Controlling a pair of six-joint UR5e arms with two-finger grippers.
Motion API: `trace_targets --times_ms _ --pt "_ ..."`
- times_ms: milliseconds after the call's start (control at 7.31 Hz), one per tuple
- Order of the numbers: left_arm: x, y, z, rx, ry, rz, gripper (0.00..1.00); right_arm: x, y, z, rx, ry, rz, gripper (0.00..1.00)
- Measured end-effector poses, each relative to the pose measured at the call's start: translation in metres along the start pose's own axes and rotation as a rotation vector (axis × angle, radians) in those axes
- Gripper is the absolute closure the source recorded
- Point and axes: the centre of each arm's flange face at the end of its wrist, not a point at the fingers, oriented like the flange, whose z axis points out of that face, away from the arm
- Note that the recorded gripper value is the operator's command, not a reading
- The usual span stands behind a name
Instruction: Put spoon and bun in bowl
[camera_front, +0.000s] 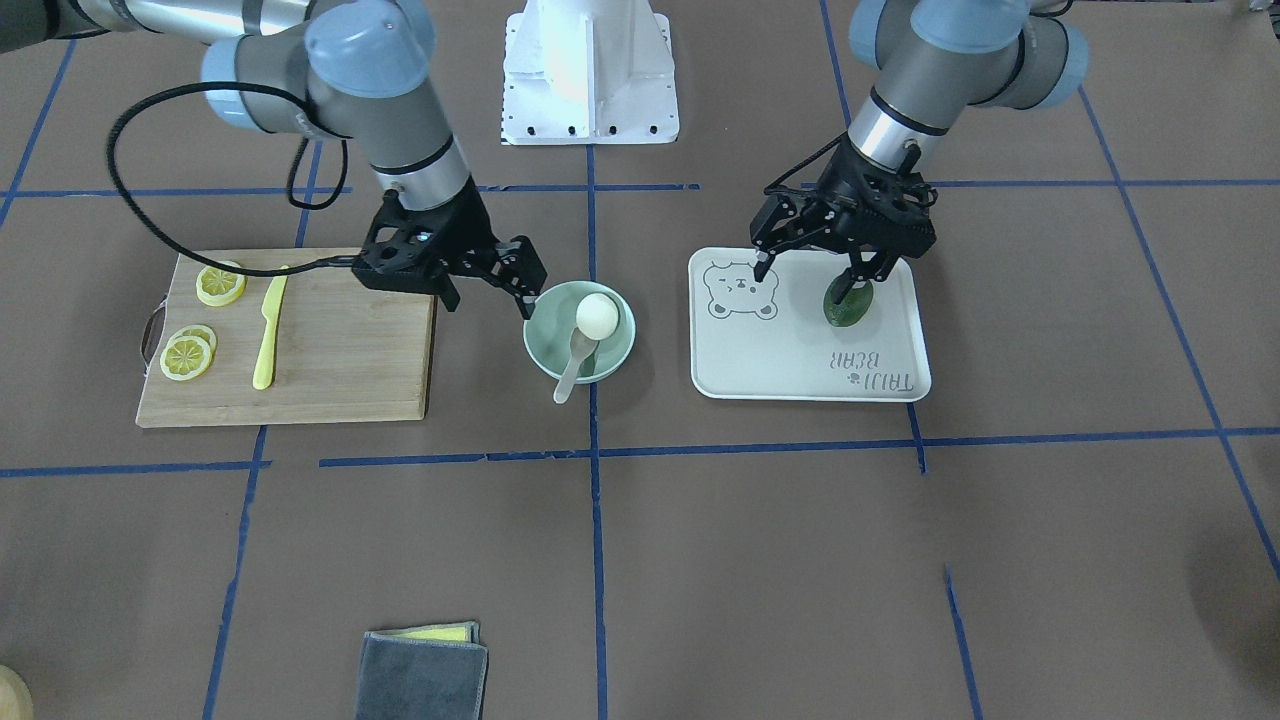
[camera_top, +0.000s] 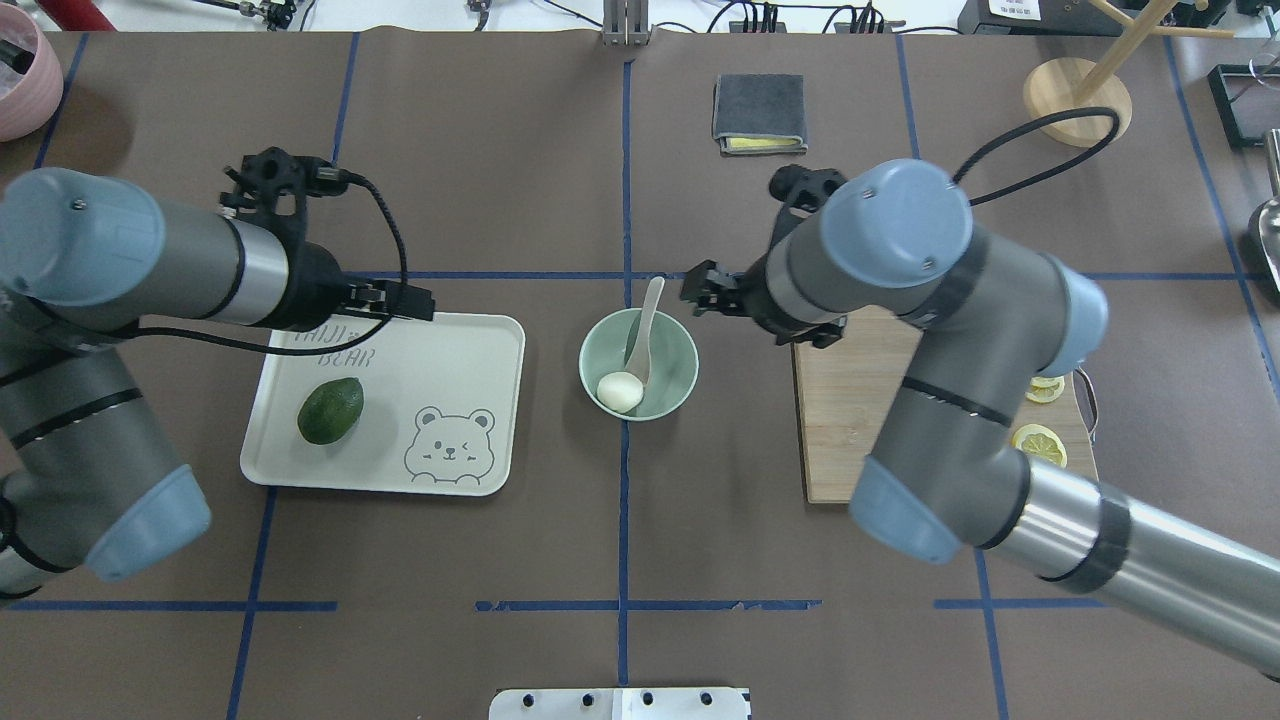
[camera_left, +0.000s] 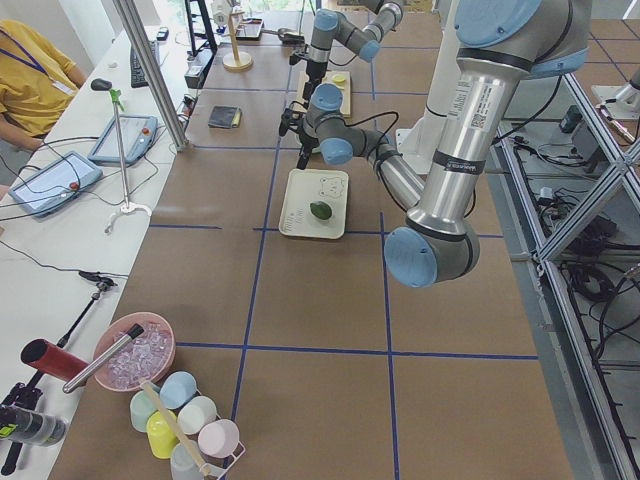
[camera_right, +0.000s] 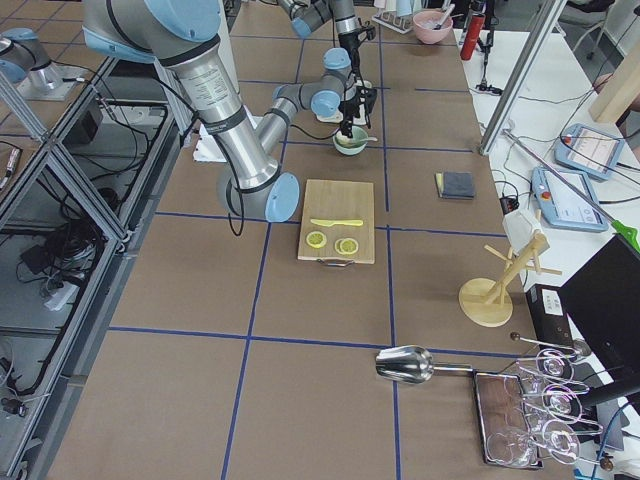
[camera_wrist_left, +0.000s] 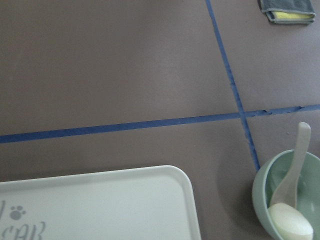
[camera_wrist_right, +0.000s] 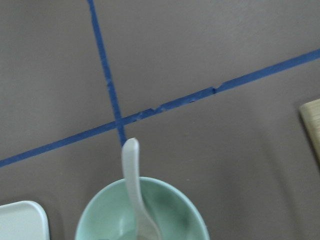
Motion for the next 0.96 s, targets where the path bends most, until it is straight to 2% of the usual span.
trace_targets --times_ms 410,684,957 --pt "-0.138 -0.015 -0.067 -0.004 -0.118 0.239 0.01 0.174 -0.09 -0.068 -0.055 0.07 -0.146 0.0" --pt "-0.26 -0.035 -0.137 -0.012 -0.19 0.393 0.01 0.279 -0.151 -0.131 -0.056 0.098 -0.221 0.0" --pt "-0.376 -0.046 -0.2 -0.032 -0.275 0.47 0.0 0.356 -0.19 -0.185 -0.079 0.169 -0.308 0.0"
